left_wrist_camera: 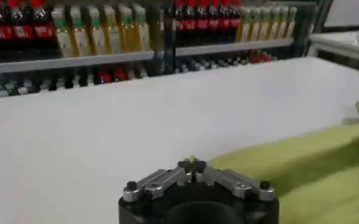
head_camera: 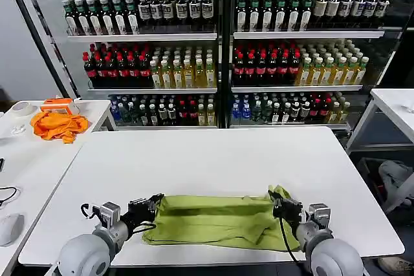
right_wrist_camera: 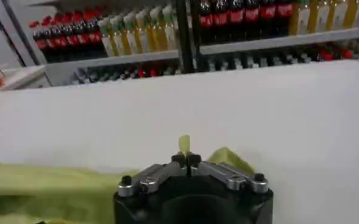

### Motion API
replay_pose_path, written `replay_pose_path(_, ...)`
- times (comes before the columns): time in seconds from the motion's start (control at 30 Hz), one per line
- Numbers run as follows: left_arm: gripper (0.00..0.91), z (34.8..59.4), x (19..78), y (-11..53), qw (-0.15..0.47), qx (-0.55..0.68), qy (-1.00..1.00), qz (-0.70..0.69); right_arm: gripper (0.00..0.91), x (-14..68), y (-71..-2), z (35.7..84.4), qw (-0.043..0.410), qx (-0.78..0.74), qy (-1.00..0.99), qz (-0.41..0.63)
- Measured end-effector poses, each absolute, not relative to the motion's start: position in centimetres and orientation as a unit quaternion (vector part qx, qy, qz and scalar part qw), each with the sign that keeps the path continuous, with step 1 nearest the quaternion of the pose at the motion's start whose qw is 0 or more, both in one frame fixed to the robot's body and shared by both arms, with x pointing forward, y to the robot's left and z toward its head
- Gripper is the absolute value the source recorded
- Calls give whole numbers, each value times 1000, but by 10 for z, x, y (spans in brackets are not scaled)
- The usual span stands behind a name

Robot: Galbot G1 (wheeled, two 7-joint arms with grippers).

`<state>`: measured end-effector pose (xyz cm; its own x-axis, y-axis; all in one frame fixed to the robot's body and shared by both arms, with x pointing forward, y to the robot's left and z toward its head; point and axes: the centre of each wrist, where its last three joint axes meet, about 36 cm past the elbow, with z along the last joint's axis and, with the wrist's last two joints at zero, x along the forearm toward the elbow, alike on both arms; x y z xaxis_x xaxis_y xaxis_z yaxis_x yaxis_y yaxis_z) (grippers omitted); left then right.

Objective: Fold and organize the clothes.

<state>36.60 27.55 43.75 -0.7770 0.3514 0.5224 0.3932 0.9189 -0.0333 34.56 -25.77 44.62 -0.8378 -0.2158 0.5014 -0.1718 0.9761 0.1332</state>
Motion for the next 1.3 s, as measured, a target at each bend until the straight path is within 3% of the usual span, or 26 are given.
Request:
replay_pose_path(0.03,20,436,365,276,271,-197,-941,-44,181,345,-257,445,268,100,-957,-41)
replay_pose_path(0.07,30,434,365,276,273,-197,-940,-49,685,344,-257,445,269,99,-957,-41)
replay_pose_path(0.1,111,432,364,276,275,-197,-940,-54,907,343,-256,444,270,98,-957,-40)
replay_pose_path(0.13,282,431,363,275,276,-197,-939,-58,907,343,-255,443,271,97,-957,-40)
replay_pose_path(0.17,907,431,362,275,276,-198,-938,-61,907,343,-255,443,271,97,-957,-40)
replay_pose_path(0.8,907,435,338,259,229,-123,-962,-87,907,324,-250,442,253,89,-963,-38)
replay_pose_path(1.3,907,409,301,227,238,-39,-970,-36,907,309,-248,437,243,63,-967,-45)
